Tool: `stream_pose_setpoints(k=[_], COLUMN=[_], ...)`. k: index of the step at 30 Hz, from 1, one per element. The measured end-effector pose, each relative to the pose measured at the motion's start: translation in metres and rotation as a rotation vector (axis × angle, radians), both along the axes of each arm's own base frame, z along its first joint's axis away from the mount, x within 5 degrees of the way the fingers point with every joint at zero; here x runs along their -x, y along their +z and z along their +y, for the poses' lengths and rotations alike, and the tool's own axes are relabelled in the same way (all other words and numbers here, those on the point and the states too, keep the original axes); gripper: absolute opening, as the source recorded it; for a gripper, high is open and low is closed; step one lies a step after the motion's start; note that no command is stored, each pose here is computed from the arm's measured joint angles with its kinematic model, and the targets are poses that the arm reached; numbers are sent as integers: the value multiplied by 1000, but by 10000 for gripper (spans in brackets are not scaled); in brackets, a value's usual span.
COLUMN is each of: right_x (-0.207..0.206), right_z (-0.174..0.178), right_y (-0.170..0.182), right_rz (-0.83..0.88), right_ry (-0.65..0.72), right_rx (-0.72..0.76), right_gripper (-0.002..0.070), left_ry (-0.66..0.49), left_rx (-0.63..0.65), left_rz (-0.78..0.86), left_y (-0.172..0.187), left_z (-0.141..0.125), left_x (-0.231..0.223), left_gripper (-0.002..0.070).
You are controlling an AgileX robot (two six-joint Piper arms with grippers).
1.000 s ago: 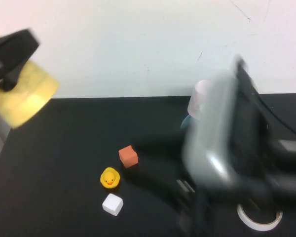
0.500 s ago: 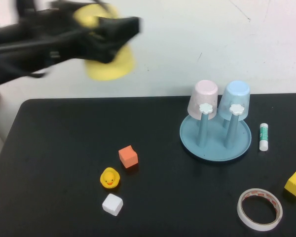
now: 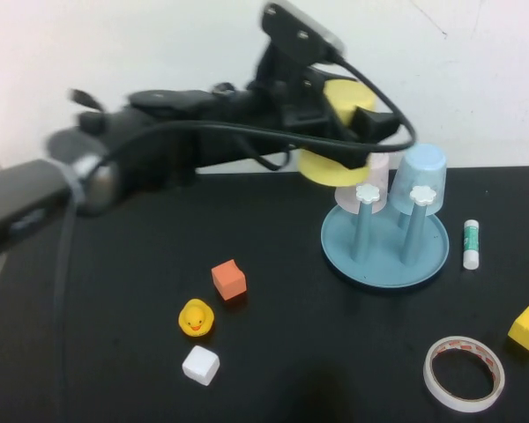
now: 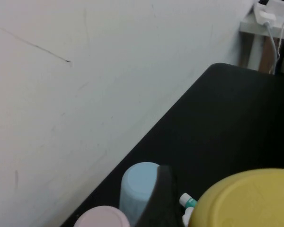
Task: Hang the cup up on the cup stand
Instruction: Place the cup on the cup holder
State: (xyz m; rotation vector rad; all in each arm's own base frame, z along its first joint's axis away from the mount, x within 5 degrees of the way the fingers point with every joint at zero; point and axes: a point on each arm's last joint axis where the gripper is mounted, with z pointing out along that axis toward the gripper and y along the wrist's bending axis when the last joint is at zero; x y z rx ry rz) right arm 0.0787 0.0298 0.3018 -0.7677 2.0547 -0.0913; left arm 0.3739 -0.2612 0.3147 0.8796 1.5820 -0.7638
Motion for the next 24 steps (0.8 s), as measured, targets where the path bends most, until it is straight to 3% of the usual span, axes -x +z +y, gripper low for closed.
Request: stream_pose_setpoints(k=[7, 17, 24], right_x=[2, -1, -2], right_z=[-17, -18, -18], right_y=[-40, -38, -40], right_rz=[-20, -85, -97], right_ry=[-192, -206, -206], right_rx=[-97, -114, -105], right_gripper=[-1, -1, -1], left_ry=[-31, -2, 48], left_rx=[-19, -30, -54], left_rz=[13, 9, 24], left_y=[-37, -84, -107], left_z=[-42, -67, -70], left_x=[-27, -67, -80], left_gripper=[559, 559, 559])
